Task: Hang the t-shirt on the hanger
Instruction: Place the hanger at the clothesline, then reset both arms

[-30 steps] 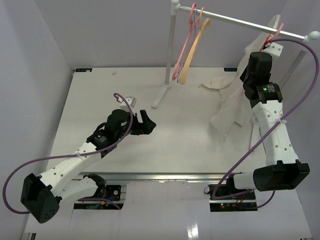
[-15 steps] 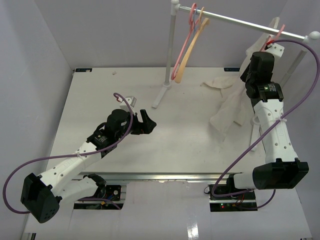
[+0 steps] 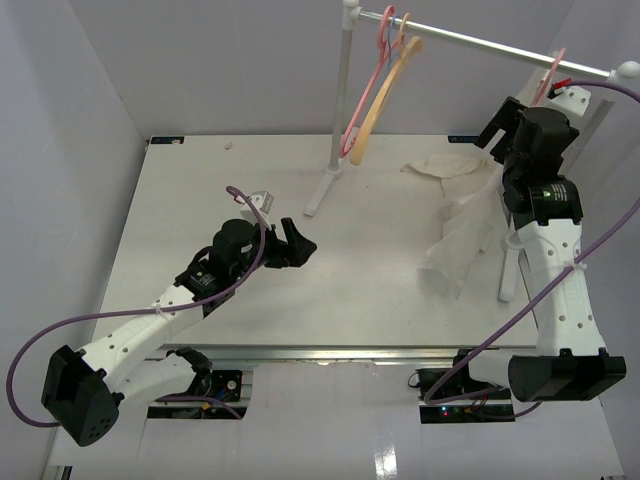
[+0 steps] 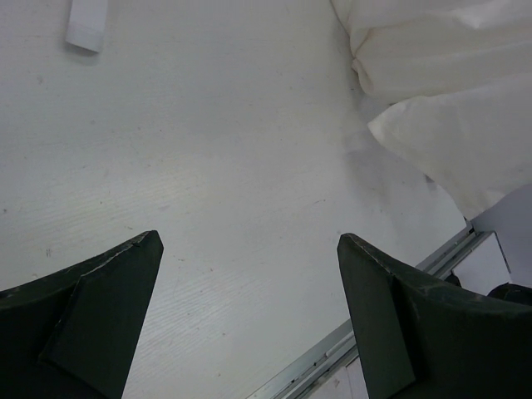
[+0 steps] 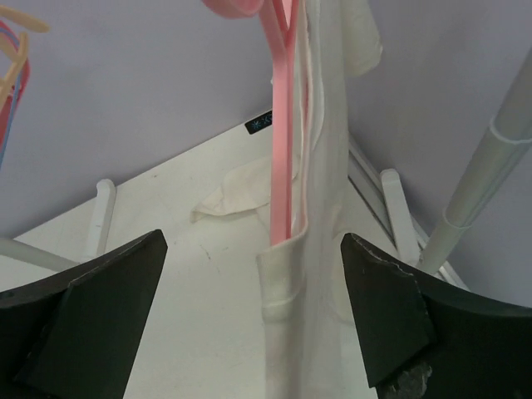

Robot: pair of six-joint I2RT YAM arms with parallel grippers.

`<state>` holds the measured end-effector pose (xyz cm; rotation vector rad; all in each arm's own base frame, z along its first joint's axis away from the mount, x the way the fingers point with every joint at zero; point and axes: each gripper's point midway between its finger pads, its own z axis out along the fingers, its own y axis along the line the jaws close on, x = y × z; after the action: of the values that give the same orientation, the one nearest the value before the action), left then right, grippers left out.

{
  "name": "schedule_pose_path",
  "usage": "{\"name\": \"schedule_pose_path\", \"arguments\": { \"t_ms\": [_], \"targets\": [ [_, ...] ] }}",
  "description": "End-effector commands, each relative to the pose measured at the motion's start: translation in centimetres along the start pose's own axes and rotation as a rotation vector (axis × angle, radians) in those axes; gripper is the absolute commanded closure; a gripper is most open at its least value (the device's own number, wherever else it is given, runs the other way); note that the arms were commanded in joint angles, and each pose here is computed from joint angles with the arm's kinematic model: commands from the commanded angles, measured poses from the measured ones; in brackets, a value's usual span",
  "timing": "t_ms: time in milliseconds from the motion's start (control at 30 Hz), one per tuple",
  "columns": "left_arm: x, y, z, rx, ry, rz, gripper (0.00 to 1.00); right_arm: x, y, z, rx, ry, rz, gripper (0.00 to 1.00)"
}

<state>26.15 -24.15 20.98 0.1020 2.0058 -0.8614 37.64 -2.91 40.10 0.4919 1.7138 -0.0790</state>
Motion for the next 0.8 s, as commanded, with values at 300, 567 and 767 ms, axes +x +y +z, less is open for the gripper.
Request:
{"name": "schedule_pose_path", "arguments": {
  "t_ms": [300,567,767],
  "targets": [
    [-11.5,-2.4,-1.2,-0.102,-0.278,0.096,0.02,-0.4,-0.4,-8.6,-0.148,0.120,-0.058,0.10],
    [-12.2,-4.6,-4.2,0.014,-0.318,0.187,0.02,-1.4,2.8,-13.4,-0.427,0.065,-0.043,0.10],
    [-11.4,-4.7,-5.5,0.058,-0.343,0.193,0.02,-1.1,5.0,-14.8,-0.578,0.070,-0.063,0.10]
  ]
}}
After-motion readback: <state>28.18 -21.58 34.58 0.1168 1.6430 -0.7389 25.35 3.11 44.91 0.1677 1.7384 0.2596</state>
